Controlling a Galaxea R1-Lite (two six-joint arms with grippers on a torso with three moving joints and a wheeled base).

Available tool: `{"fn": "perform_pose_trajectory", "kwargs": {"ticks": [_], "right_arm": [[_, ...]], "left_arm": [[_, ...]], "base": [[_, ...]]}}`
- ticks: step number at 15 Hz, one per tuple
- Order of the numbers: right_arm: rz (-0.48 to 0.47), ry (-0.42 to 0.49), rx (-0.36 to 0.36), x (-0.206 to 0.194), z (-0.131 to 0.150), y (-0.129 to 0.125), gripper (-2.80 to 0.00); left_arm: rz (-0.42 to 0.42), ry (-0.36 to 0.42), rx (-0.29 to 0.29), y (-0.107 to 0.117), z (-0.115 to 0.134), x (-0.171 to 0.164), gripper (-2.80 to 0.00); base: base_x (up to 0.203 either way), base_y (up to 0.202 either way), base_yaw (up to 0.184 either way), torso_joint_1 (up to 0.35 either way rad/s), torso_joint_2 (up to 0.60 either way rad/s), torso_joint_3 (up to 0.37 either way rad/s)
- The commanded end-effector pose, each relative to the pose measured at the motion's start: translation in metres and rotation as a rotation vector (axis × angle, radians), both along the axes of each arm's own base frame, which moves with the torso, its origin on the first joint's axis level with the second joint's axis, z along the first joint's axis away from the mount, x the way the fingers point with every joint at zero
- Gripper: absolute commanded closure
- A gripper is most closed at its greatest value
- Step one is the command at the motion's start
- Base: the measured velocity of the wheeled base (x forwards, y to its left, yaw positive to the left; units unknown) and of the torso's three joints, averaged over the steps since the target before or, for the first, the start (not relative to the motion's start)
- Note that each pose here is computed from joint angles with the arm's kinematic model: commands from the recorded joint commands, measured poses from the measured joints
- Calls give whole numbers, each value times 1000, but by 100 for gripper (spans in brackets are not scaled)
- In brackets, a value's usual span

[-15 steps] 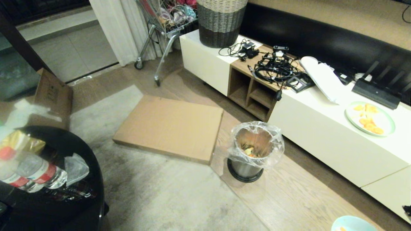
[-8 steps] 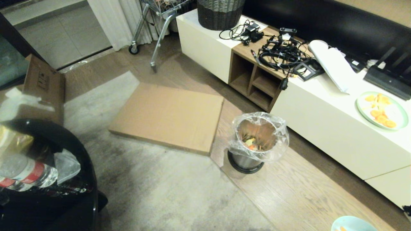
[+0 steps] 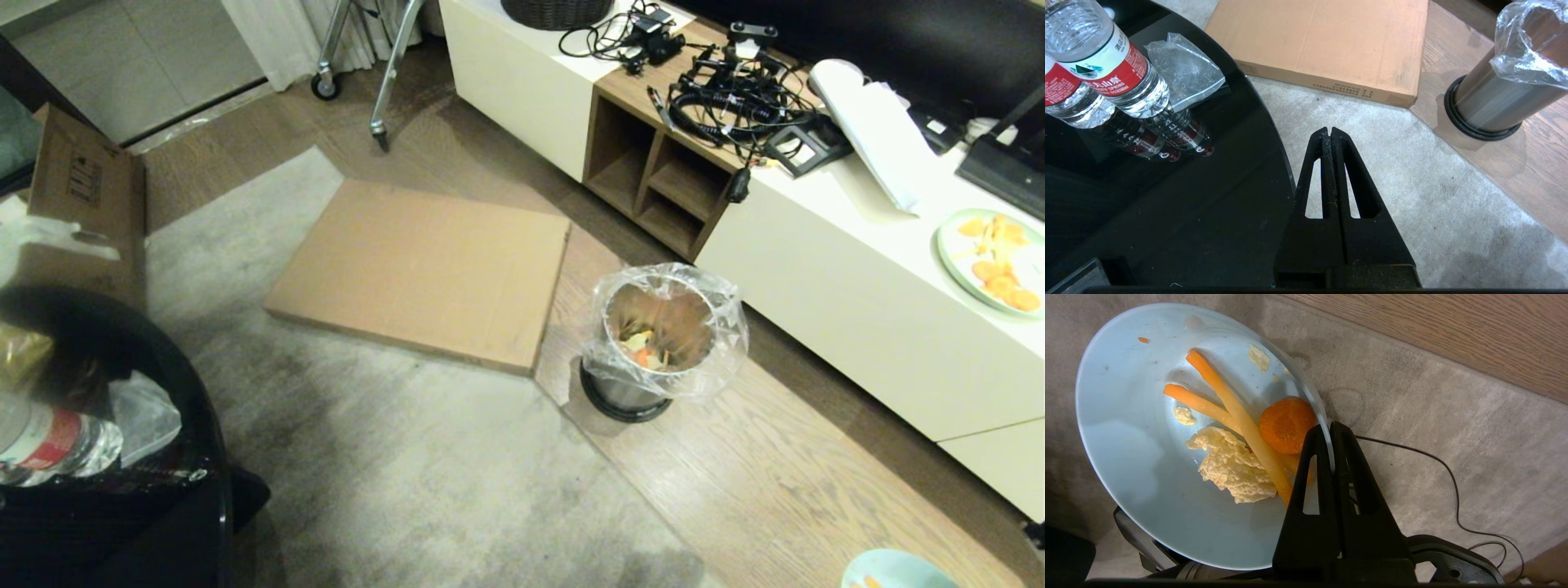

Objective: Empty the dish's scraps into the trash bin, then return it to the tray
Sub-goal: Move the bowl over the trash can

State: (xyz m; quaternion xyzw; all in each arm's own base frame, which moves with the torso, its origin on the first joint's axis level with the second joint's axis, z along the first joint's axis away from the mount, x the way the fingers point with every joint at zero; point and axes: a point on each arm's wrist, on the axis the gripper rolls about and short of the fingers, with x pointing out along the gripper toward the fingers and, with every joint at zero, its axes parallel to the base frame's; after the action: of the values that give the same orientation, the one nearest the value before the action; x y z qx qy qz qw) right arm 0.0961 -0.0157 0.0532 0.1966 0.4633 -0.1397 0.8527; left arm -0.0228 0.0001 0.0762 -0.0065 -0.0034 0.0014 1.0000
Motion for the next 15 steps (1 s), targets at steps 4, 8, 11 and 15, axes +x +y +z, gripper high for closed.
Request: {"fn": "perform_pose_trajectory", "kwargs": {"ticks": [4,8,11,15], "right_arm": [[-2,-3,-1,0,0,0,0],[-1,-10,-3,0,1,0,0],[-2,-15,-5,0,1,0,0],[11,-25,-15,-1,2,0,0]], "left_arm": [[2,-1,-1,0,0,0,0],[5,-2,1,0,0,0,0],[5,-2,-1,0,0,0,0],[5,-2,-1,0,0,0,0]], "base": [[0,0,0,0,0,0],[0,0,0,0,0,0],[0,0,0,0,0,0],[0,0,0,0,0,0]]}}
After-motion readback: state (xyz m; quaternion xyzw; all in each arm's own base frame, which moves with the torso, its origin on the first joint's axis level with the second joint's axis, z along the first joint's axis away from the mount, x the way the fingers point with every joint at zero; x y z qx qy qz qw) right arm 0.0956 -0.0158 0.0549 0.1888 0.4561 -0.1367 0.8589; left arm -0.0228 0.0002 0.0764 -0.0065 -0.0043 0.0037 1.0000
